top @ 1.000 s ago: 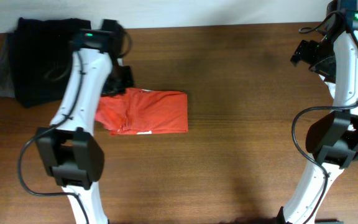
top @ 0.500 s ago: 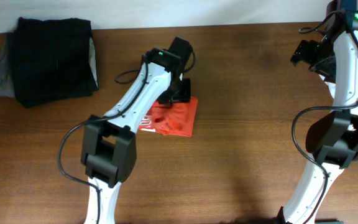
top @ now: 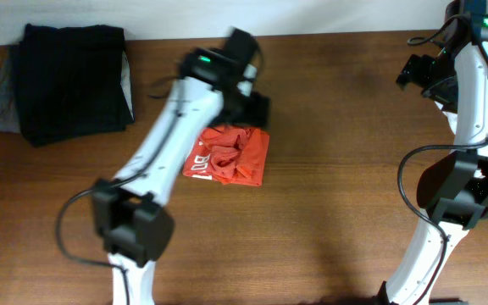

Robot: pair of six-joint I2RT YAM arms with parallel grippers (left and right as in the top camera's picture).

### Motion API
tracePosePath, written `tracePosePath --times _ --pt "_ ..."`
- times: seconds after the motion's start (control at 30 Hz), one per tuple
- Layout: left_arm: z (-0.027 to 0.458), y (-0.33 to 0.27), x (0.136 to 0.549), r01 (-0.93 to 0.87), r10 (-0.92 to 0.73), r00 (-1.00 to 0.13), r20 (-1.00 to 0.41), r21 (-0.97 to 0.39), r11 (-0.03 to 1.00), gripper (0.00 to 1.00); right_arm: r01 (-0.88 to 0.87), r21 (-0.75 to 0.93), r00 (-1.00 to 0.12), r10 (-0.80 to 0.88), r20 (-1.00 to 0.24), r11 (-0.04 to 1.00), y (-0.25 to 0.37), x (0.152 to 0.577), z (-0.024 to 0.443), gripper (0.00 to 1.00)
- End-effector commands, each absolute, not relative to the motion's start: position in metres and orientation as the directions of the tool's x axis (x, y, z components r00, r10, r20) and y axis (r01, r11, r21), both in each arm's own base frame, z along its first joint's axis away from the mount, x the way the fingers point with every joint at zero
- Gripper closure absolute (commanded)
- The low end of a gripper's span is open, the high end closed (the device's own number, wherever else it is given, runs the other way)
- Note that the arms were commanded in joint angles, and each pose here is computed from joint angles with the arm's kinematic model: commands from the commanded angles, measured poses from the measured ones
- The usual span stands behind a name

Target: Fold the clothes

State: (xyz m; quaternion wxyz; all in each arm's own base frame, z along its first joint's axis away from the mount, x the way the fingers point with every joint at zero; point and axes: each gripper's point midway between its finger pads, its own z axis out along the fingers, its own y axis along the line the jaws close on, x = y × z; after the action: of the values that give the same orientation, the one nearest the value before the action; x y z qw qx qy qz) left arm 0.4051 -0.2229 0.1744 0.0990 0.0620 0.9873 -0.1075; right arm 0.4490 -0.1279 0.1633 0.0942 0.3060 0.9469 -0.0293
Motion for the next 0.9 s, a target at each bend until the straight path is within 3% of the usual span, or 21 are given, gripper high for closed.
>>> tracePosePath --times 0.0,0.1,0.37,0.53,0.87 --pt "0.190 -0.140 0.425 -0.040 -0.063 -0.969 -0.240 -0.101 0.994 0.01 0.588 0.008 -0.789 0.576 -0.213 0.809 -0.128 0.449 0.170 0.02" --pt "0.161 -0.101 0.428 -0.113 -0.128 -0.977 -0.169 -0.093 0.989 0.01 0.588 0.008 -0.789 0.576 -0.213 0.809 -0.127 0.449 0.170 0.02" --pt "0.101 -0.148 0.435 0.054 0.025 -0.997 -0.072 -0.434 0.899 0.01 0.588 0.008 -0.789 0.576 -0.212 0.809 -0.127 0.449 0.170 0.01" --pt "0.080 -0.151 0.440 0.050 0.031 -0.998 -0.051 -0.441 0.896 0.02 0.588 0.008 -0.789 0.576 -0.213 0.809 -0.127 0.449 0.170 0.02" --pt "0.066 -0.155 0.436 0.058 0.044 -0.998 -0.042 -0.443 0.895 0.25 0.588 0.008 -0.789 0.576 -0.213 0.809 -0.127 0.449 0.170 0.02"
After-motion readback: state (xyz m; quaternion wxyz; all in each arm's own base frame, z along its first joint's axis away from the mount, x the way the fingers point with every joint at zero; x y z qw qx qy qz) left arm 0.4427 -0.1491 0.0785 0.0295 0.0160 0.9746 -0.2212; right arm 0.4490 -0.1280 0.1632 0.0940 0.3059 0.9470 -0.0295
